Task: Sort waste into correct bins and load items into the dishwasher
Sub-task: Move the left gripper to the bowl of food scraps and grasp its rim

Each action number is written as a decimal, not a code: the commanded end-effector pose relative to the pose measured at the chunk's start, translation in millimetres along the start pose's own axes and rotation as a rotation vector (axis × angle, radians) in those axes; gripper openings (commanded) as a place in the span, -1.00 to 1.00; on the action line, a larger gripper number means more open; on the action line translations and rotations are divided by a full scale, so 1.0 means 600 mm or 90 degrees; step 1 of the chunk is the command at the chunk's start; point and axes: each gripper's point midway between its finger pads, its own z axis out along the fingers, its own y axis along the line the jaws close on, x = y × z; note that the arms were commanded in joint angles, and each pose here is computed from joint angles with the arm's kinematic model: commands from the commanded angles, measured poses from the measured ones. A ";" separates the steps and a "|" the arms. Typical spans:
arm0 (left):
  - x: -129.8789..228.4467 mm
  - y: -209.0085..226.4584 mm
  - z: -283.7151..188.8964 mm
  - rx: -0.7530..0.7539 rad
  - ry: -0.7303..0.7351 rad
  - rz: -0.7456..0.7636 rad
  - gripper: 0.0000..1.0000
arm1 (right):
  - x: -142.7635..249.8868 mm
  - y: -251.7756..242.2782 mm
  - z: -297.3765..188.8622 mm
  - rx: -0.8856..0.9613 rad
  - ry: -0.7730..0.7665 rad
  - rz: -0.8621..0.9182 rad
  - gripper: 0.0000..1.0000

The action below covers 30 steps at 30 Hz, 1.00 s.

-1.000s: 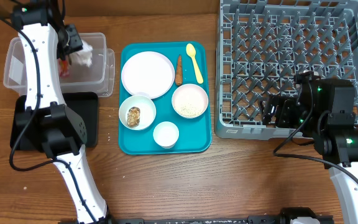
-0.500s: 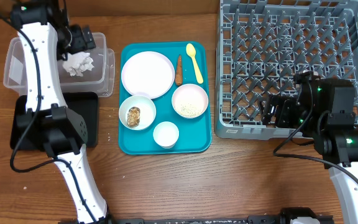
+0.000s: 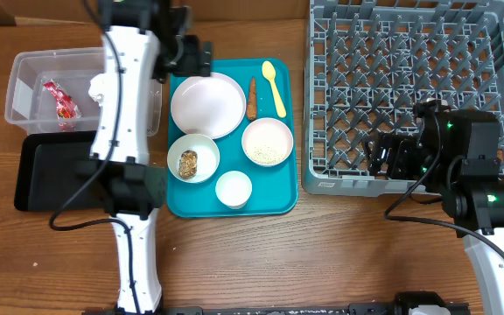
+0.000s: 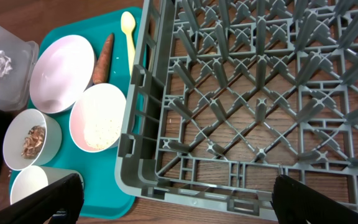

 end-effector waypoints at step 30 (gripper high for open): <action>0.073 -0.152 -0.101 0.112 -0.007 0.077 1.00 | -0.010 0.014 -0.010 -0.021 -0.007 -0.004 1.00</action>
